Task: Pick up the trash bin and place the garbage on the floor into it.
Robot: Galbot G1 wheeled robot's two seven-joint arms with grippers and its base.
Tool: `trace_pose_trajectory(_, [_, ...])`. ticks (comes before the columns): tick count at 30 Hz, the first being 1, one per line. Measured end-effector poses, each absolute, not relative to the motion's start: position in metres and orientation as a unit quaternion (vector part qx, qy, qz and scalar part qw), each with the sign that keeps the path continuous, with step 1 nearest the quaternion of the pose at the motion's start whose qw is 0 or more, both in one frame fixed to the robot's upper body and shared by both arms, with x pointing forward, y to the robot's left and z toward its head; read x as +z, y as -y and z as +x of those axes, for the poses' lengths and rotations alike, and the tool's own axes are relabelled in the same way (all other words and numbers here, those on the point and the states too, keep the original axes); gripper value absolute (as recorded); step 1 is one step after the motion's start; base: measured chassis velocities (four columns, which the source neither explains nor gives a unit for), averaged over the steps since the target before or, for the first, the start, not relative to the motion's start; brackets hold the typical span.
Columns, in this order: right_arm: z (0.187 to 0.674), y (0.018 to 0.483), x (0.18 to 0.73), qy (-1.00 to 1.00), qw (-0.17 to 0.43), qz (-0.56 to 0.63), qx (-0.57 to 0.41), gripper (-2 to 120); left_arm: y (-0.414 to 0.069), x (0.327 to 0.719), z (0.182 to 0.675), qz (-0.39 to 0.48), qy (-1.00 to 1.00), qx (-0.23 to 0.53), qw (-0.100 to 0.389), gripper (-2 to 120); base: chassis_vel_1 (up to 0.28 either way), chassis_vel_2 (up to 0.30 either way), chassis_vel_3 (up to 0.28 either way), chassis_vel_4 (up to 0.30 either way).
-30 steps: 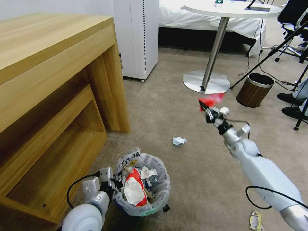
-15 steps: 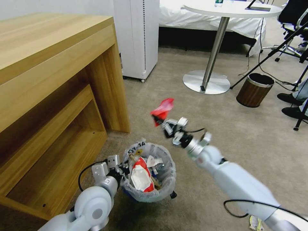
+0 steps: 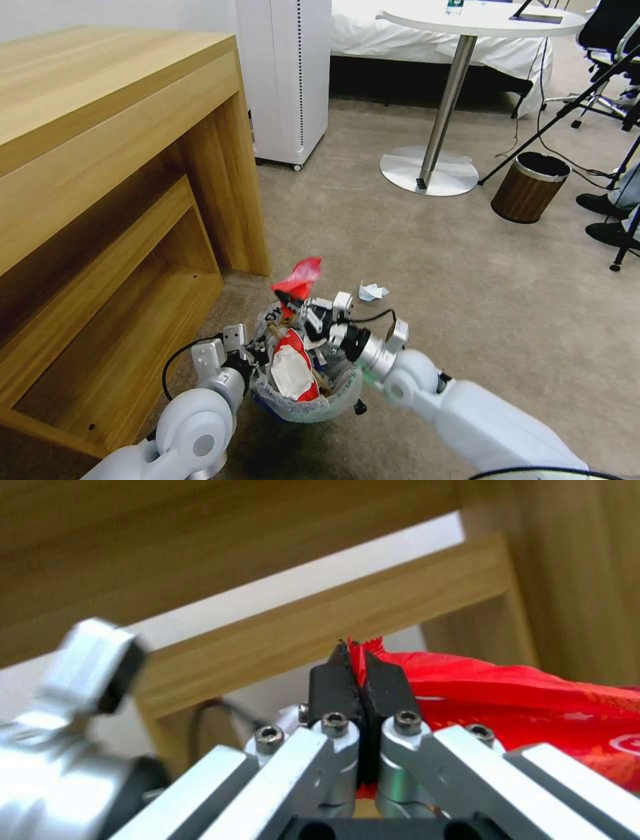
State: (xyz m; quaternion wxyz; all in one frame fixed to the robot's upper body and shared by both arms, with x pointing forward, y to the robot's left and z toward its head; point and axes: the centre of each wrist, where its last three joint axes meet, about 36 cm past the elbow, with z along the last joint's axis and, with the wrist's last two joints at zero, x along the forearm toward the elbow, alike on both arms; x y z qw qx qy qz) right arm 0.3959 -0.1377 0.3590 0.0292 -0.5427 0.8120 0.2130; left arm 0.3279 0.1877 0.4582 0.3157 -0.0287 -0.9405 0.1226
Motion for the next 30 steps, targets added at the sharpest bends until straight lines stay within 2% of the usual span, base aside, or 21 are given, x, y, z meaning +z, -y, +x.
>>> trace_pose_trajectory(10, [0.338, 0.121, 0.337, -0.805, -0.047, -0.532, 0.258, 0, -0.185, 0.453, 0.32, -0.02, 0.938, 0.124, 0.323, 0, 0.0, 0.0, 0.0, 0.0])
trace_pose_trajectory(22, [0.318, 0.12, 0.339, -0.807, -0.075, -0.522, 0.267, 0, -0.187, 0.45, 0.312, -0.015, 0.938, 0.119, 0.325, 0, 0.0, 0.0, 0.0, 0.0])
trace_pose_trajectory(30, [0.318, 0.129, 0.347, -0.806, -0.072, -0.526, 0.26, 0, -0.185, 0.445, 0.307, -0.01, 0.936, 0.118, 0.33, 0, 0.0, 0.0, 0.0, 0.0])
